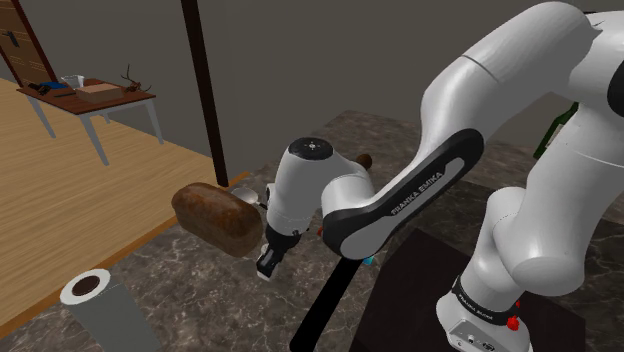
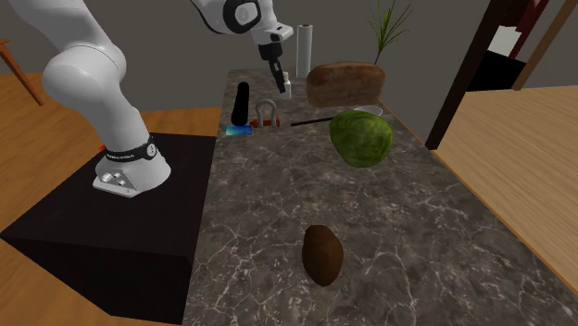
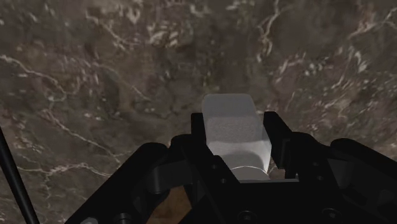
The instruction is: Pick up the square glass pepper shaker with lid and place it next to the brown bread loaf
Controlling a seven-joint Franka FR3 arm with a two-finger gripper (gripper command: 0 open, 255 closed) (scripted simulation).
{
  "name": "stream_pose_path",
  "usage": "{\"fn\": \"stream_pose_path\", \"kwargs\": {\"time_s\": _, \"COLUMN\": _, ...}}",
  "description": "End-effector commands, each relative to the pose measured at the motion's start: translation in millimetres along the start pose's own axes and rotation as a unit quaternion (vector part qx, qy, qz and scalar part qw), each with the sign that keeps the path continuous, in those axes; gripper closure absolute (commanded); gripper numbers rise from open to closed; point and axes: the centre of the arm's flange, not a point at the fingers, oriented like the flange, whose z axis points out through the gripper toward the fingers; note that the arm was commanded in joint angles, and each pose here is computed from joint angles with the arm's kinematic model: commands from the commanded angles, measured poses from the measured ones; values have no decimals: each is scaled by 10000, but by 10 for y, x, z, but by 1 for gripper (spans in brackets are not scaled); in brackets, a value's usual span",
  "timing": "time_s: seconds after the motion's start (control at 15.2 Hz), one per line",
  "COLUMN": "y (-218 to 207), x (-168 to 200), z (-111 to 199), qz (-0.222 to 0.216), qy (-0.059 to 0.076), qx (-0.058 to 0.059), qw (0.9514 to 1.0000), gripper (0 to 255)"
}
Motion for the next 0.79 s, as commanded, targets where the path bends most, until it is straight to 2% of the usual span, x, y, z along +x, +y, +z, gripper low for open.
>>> {"fn": "stream_pose_path", "kwargs": {"time_s": 0.0, "y": 0, "x": 1, "z": 8, "qz": 0, "qy": 2, "qx": 1, "qw": 10000, "gripper": 255}}
{"fn": "stream_pose_path", "kwargs": {"time_s": 0.26, "y": 0, "x": 1, "z": 8, "qz": 0, "qy": 2, "qx": 1, "qw": 10000, "gripper": 255}}
{"fn": "stream_pose_path", "kwargs": {"time_s": 0.33, "y": 1, "x": 1, "z": 8, "qz": 0, "qy": 2, "qx": 1, "qw": 10000, "gripper": 0}}
{"fn": "stream_pose_path", "kwargs": {"time_s": 0.66, "y": 1, "x": 1, "z": 8, "qz": 0, "qy": 2, "qx": 1, "qw": 10000, "gripper": 0}}
{"fn": "stream_pose_path", "kwargs": {"time_s": 0.73, "y": 0, "x": 1, "z": -124, "qz": 0, "qy": 2, "qx": 1, "qw": 10000, "gripper": 0}}
